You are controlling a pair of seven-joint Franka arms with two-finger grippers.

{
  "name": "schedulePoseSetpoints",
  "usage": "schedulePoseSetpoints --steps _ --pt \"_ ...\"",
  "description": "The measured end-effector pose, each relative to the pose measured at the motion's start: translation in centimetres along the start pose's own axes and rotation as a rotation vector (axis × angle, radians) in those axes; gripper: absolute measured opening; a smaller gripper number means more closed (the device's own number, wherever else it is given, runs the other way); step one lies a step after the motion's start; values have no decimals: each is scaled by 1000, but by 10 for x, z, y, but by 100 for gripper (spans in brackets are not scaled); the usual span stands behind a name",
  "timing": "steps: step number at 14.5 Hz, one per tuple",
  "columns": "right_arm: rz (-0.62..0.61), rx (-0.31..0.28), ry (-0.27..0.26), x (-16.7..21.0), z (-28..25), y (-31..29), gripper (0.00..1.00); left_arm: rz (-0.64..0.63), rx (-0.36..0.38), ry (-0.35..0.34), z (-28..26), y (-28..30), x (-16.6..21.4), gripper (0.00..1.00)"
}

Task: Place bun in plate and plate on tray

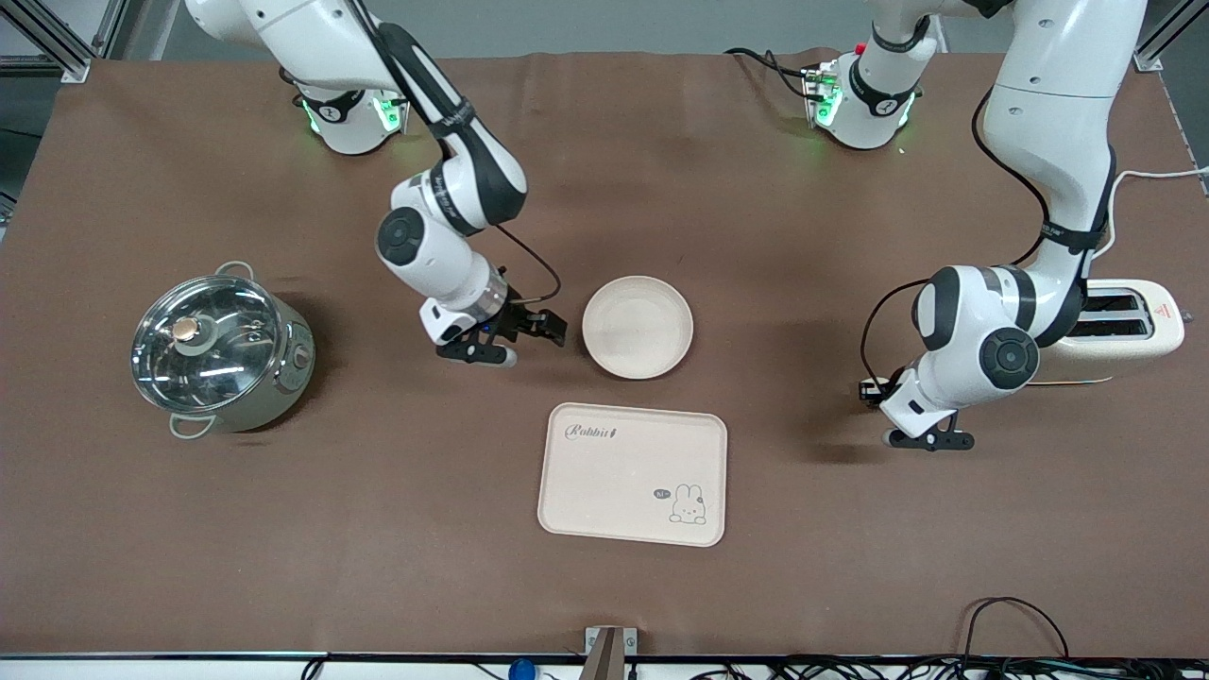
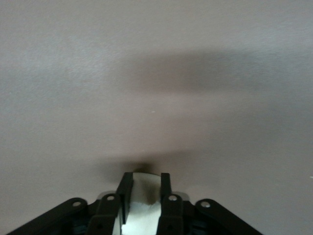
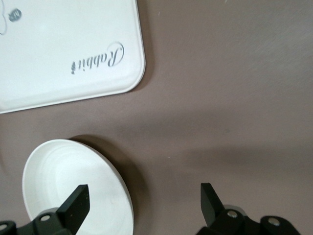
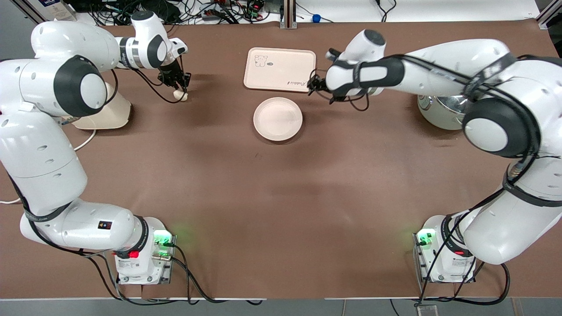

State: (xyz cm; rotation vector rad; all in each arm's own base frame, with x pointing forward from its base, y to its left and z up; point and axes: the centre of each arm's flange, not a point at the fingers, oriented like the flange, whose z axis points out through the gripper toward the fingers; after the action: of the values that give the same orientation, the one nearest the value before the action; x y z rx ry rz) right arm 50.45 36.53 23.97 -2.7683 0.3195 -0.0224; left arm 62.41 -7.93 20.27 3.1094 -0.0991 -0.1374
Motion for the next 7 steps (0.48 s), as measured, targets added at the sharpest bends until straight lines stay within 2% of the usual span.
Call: schedulePoseSetpoints --steps 4,7 --pt "-12 -8 10 -29 37 -16 98 -23 -50 -16 -52 62 10 11" --pt "-39 -13 -2 -45 51 -26 95 -175 -96 -32 -95 139 9 11"
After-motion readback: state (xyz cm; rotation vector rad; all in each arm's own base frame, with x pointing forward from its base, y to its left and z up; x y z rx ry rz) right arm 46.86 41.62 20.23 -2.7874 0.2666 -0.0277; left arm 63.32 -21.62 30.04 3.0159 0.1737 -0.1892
